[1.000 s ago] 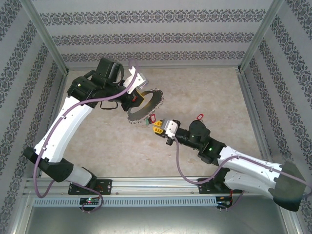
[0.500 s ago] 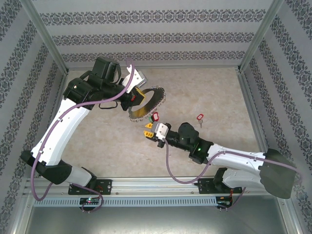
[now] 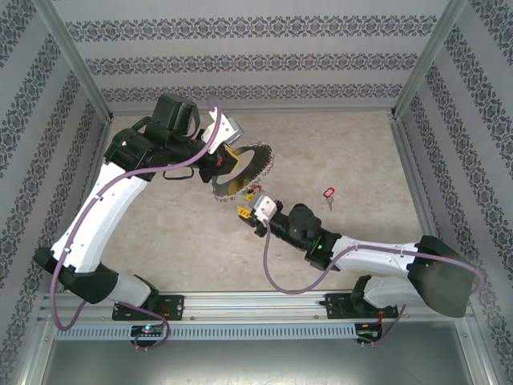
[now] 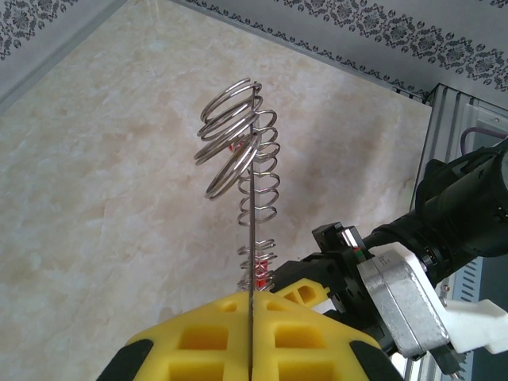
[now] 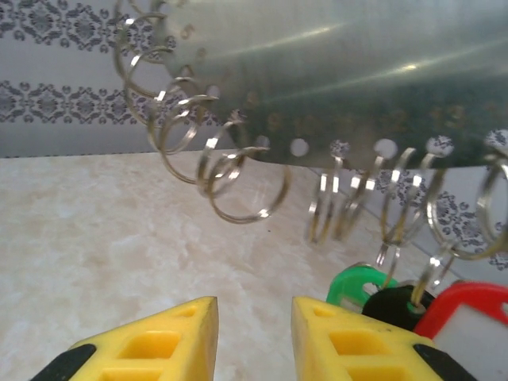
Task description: Put the keys on the keyring
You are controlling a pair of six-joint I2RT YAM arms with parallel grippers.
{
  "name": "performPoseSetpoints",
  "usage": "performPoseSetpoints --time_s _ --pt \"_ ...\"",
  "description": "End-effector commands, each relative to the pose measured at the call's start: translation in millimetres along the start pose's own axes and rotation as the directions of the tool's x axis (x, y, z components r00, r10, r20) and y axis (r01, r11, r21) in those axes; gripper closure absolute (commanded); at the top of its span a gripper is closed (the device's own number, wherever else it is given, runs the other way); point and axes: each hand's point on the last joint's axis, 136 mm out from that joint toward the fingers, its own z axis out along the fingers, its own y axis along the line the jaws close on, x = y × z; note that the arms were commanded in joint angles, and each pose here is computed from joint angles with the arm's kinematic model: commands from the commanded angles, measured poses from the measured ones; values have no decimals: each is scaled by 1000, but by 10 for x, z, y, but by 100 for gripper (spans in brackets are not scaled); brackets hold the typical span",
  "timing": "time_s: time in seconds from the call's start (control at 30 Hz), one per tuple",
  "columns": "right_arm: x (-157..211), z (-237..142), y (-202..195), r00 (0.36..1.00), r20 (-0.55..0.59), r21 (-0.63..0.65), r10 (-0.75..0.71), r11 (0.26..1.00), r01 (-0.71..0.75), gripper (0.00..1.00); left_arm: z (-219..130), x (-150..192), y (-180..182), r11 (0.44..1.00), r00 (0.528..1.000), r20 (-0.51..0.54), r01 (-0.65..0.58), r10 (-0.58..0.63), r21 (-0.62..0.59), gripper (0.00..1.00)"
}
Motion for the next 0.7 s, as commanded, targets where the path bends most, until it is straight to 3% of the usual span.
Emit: performPoseSetpoints --time_s 0.0,0.27,0.67 --pt "-116 -19 -86 998 58 58 41 997 -44 70 -114 -174 -94 999 996 77 -55 54 2 100" --pt "-237 -109 -69 993 108 38 39 998 -44 81 -105 -173 -60 999 996 76 -45 46 -16 100" --pt "-375 -220 -142 990 142 67 12 998 -22 84 -93 -176 -59 999 997 75 -35 37 -17 100"
